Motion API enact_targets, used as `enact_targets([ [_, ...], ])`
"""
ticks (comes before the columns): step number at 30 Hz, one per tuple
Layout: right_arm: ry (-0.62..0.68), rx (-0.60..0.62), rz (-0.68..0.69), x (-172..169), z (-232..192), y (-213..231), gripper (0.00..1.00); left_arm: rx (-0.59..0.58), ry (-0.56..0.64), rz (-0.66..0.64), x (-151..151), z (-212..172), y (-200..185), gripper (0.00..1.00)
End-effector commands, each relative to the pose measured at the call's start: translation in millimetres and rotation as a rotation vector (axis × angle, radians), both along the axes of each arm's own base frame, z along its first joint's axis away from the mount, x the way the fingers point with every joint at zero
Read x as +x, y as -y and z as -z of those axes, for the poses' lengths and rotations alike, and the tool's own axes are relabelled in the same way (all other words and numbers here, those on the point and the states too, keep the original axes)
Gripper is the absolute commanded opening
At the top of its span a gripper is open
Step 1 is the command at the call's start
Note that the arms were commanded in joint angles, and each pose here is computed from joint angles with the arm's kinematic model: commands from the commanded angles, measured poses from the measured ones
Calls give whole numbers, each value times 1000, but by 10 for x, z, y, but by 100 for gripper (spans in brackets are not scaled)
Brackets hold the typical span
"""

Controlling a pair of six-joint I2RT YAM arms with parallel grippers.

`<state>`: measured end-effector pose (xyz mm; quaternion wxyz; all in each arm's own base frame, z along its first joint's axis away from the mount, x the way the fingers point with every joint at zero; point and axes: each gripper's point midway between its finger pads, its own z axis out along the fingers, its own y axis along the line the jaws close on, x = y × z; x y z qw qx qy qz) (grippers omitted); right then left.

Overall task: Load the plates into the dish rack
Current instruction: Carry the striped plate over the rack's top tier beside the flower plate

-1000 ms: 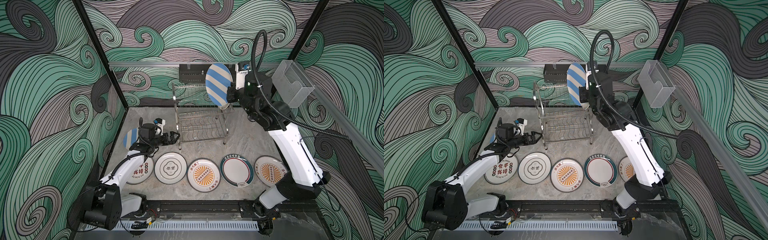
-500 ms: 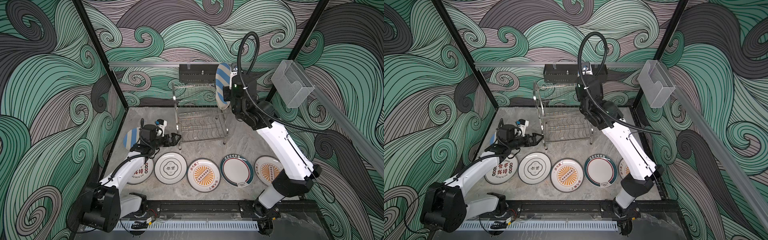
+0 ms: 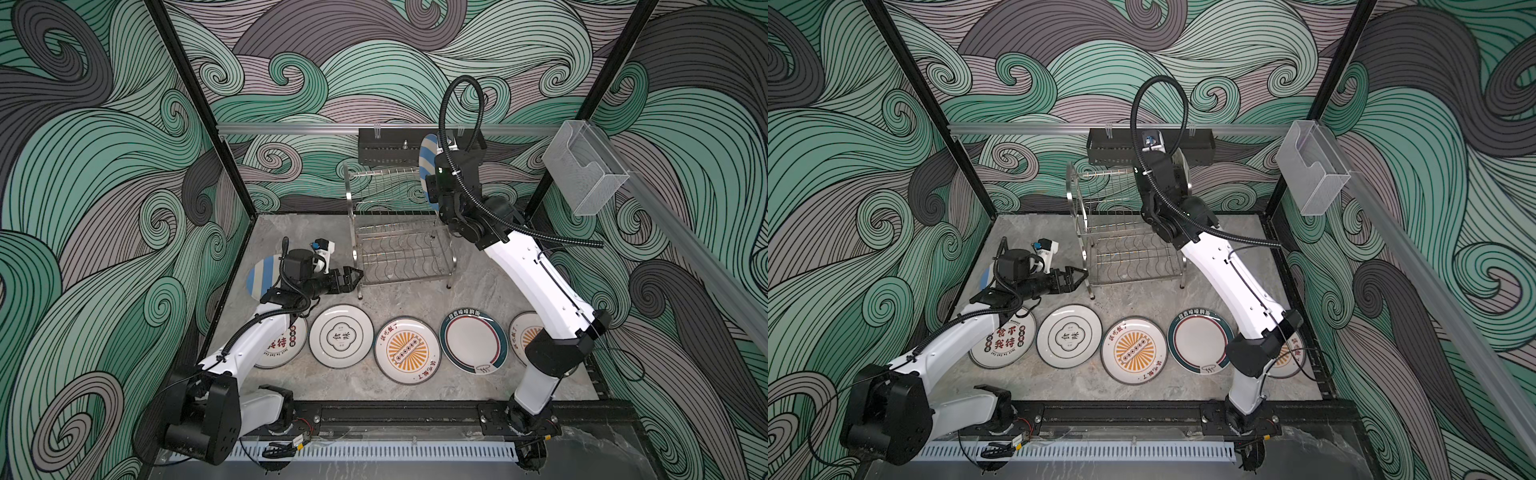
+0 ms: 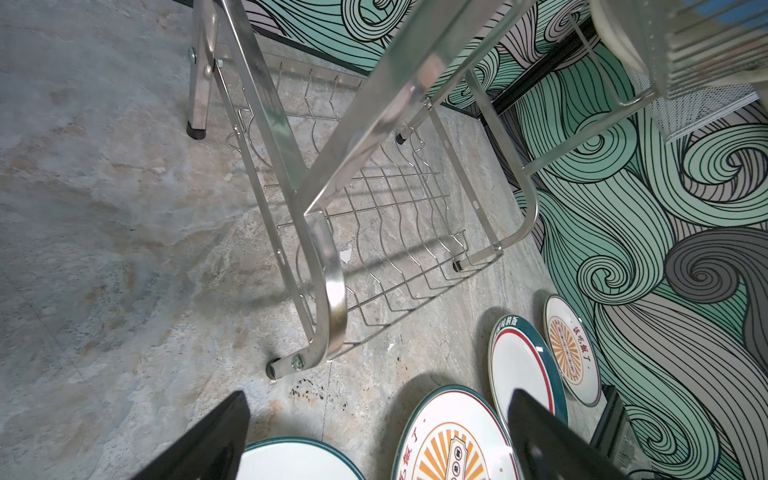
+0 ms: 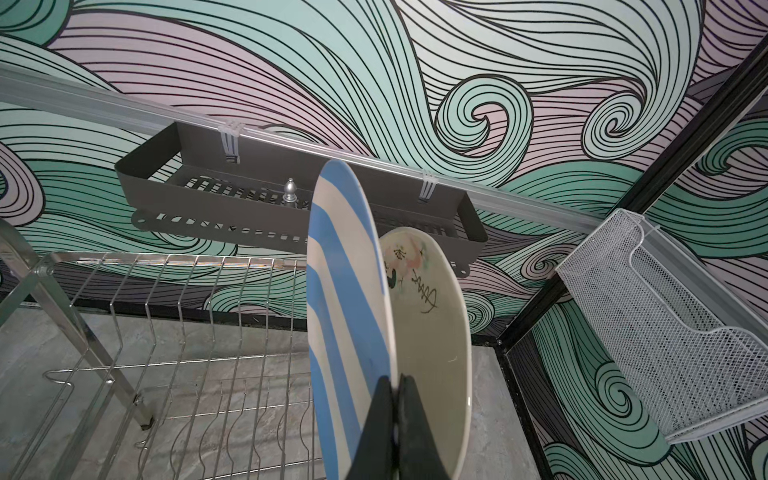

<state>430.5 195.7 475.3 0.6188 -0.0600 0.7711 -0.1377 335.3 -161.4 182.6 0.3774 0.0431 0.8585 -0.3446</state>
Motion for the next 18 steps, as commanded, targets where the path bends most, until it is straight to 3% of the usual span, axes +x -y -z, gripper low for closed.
enact_targets([
  [1,86,75,63,-16,-278,167,0,-5,31,35,-37,-81,61,99],
  [18,33,107,72,97,-6,261,0,-5,21,45,-34,-55,87,99],
])
